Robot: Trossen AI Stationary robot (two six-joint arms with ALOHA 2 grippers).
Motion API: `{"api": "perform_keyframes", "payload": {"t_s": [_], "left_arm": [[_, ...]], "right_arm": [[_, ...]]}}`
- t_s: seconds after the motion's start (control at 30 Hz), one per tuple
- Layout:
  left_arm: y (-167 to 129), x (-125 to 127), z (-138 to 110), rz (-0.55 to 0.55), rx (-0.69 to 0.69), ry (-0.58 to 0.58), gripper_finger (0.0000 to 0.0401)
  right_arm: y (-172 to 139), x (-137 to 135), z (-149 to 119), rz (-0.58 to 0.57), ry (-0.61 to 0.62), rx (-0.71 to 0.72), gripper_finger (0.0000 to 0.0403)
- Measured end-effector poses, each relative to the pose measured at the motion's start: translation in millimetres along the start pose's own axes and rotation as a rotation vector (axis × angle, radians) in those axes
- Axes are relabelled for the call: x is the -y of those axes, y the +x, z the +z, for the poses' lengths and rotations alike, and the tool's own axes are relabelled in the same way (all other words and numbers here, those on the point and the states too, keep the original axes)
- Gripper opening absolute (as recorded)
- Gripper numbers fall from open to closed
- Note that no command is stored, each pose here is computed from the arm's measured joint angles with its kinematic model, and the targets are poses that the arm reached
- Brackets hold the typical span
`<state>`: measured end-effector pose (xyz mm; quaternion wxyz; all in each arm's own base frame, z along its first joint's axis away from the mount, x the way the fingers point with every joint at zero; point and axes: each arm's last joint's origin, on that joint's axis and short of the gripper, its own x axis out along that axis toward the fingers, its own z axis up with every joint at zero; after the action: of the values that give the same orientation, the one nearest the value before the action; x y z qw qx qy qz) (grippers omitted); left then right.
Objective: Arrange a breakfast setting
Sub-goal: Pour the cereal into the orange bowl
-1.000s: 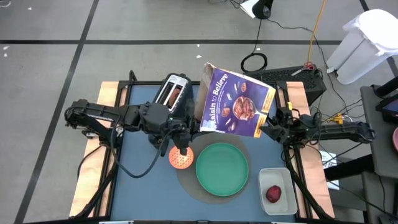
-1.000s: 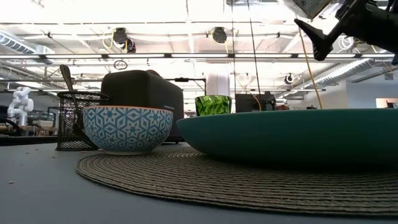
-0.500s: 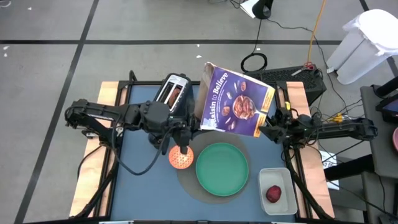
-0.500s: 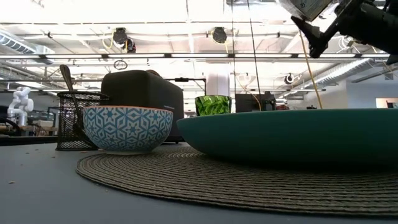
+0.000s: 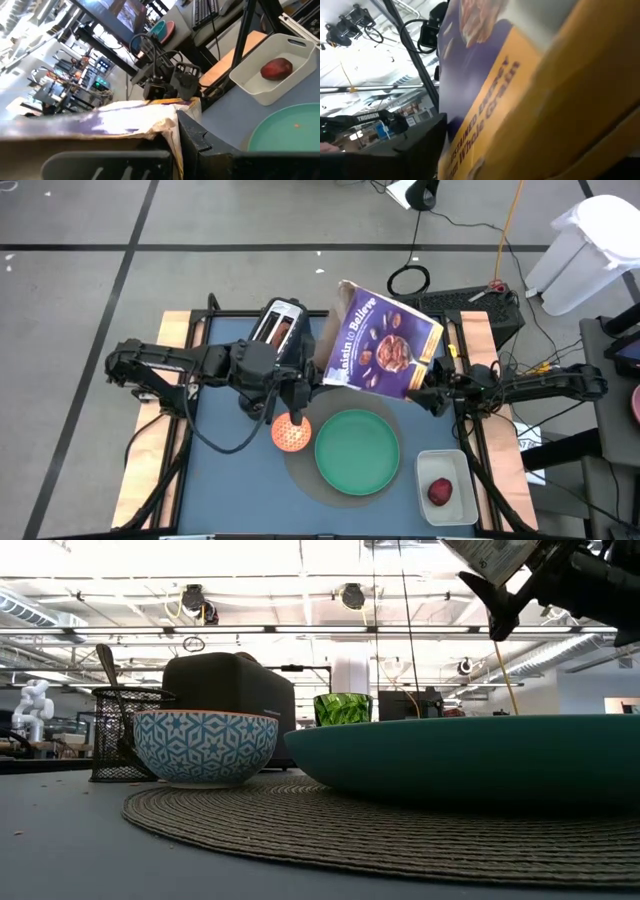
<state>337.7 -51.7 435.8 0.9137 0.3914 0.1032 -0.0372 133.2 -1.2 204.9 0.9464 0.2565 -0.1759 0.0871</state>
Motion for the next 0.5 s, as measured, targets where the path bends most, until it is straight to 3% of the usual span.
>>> {"api": "perform_keyframes", "payload": {"t_s": [0.33,0.5], "left_arm": [[-0.3,0.2,-2.1,0.015,-0.037,-0.064,0.0042],[-0.3,-0.2,-3.0,0.038,-0.059,-0.177,0.0045]], "right_arm": [[0.0,-0.5,0.2,0.010,0.001,-0.002,0.0207],[0.0,-0.4,0.1,0.006,0.005,-0.001,0.0188]]}}
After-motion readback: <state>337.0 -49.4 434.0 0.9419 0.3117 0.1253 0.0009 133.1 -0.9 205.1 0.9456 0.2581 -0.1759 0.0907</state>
